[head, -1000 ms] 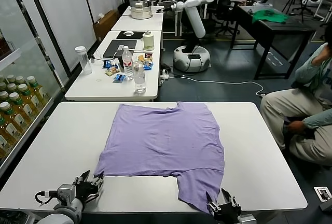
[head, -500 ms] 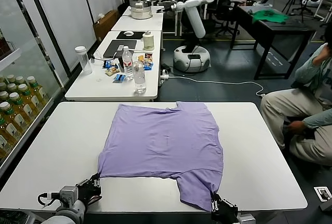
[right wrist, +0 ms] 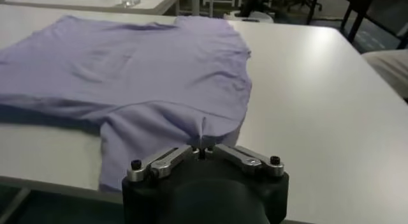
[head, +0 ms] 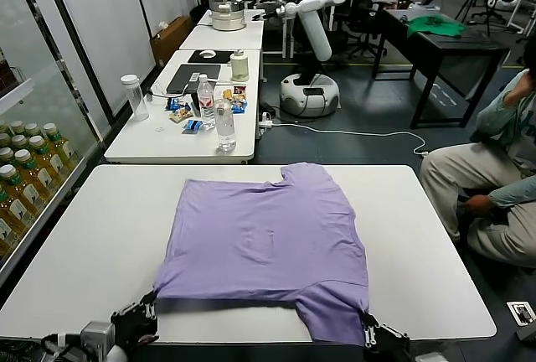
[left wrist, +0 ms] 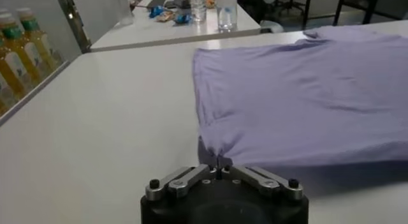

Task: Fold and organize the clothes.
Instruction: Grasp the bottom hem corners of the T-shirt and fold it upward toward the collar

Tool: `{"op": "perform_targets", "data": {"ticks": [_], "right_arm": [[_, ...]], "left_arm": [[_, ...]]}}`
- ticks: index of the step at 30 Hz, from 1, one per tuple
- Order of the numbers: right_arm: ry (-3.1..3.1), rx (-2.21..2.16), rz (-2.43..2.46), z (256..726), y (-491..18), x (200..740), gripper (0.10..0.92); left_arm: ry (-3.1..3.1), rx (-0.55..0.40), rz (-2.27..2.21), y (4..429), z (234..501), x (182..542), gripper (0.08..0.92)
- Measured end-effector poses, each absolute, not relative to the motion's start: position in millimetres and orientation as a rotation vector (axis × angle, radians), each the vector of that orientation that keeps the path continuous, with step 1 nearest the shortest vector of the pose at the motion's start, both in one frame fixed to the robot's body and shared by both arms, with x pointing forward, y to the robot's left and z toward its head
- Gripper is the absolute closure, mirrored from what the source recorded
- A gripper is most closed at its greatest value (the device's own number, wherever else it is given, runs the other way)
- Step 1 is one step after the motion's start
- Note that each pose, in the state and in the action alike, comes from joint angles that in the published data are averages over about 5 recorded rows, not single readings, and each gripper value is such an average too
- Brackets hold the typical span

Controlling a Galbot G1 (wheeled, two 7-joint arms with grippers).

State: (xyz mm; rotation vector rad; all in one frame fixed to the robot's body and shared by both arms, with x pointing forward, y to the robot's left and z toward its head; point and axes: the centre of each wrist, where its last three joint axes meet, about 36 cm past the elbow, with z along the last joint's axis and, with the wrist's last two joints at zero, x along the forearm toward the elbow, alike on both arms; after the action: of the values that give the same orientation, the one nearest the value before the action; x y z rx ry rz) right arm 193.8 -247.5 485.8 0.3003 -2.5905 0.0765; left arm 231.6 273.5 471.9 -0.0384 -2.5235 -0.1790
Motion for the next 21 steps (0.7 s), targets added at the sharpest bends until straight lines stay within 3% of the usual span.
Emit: {"op": "perform_targets", "data": {"ticks": [7, 21], "right_arm": [[-2.637, 0.326, 0.102, 490, -245, 213, 0.912], [-2.696, 0.329, 0.114, 487, -243, 289, 0.912]], "left_arm": [[-2.527, -0.049, -0.136, 276, 479, 230, 0.914], [-2.63, -0.115, 0.024, 285, 481, 298, 0.914]]}}
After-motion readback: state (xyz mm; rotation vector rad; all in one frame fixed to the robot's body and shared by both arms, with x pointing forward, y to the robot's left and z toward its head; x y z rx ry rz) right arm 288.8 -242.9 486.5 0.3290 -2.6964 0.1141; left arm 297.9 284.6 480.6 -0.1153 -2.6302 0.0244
